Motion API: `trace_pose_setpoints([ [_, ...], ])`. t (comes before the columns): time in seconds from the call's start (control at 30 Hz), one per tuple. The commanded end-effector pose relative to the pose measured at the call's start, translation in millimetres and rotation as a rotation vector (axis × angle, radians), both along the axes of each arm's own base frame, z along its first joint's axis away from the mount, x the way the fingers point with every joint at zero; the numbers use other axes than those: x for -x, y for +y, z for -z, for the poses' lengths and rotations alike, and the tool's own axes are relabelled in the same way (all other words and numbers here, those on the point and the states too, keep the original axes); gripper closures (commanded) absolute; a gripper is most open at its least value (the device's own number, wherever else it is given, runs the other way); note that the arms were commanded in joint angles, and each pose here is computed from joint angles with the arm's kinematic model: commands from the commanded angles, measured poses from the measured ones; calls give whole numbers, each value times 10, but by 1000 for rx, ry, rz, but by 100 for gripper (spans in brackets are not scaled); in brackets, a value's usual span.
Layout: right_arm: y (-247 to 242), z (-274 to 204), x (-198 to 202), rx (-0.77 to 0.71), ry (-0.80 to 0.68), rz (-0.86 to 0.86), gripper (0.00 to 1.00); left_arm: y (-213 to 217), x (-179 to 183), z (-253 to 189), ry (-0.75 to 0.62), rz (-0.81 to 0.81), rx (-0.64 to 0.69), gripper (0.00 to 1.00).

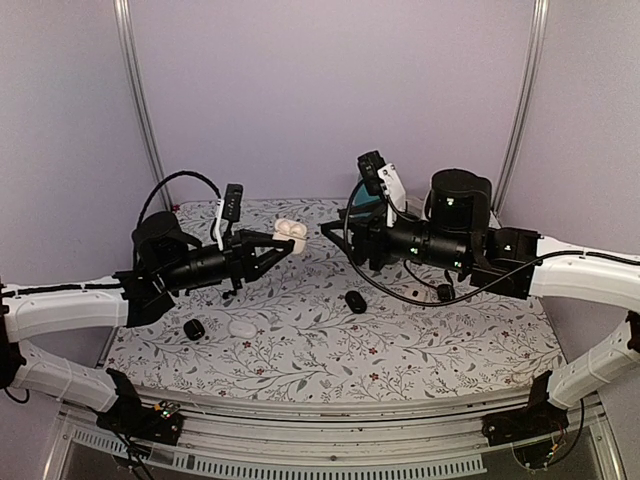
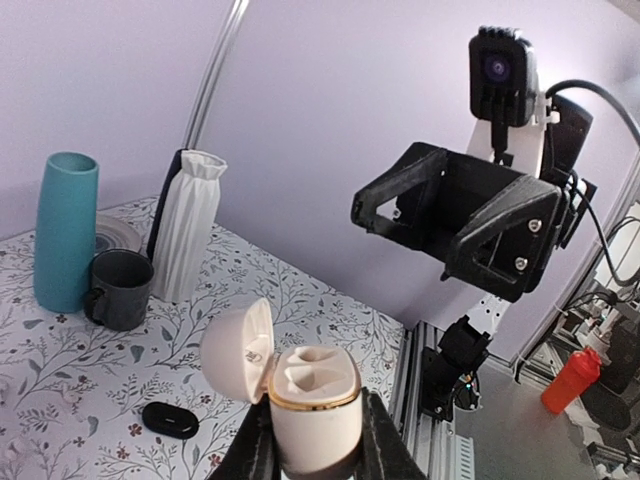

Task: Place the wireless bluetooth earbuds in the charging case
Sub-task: Move the left earbud to the center of the board.

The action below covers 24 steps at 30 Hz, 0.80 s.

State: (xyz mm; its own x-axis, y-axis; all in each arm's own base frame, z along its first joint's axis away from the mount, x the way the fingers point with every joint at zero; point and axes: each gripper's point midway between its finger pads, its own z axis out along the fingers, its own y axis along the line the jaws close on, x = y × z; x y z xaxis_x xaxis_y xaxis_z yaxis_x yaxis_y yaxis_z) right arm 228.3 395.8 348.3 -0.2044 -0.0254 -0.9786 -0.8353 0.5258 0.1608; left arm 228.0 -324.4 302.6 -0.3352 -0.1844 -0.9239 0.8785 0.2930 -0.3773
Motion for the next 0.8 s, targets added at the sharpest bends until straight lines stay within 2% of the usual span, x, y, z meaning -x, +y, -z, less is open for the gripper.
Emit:
trace_pose_setpoints([
  [0.0, 11, -22, -123, -43, 63, 15, 49, 228, -101, -11, 6, -55, 27, 100],
  [0.17, 24, 212, -319, -21, 127, 67, 48, 451, -192, 19, 13, -106, 40, 100],
  [0.43, 53, 753, -715, 29, 283, 152, 48, 589, -129, -41, -28, -66, 47, 100],
  [0.63, 85, 1218, -1210, 90, 450, 239, 50, 642, -97, -90, -57, -38, 36, 100],
  [0.77, 190, 1630, -1597, 166, 507, 320, 53, 673, -79, -102, -68, -28, 33, 100],
])
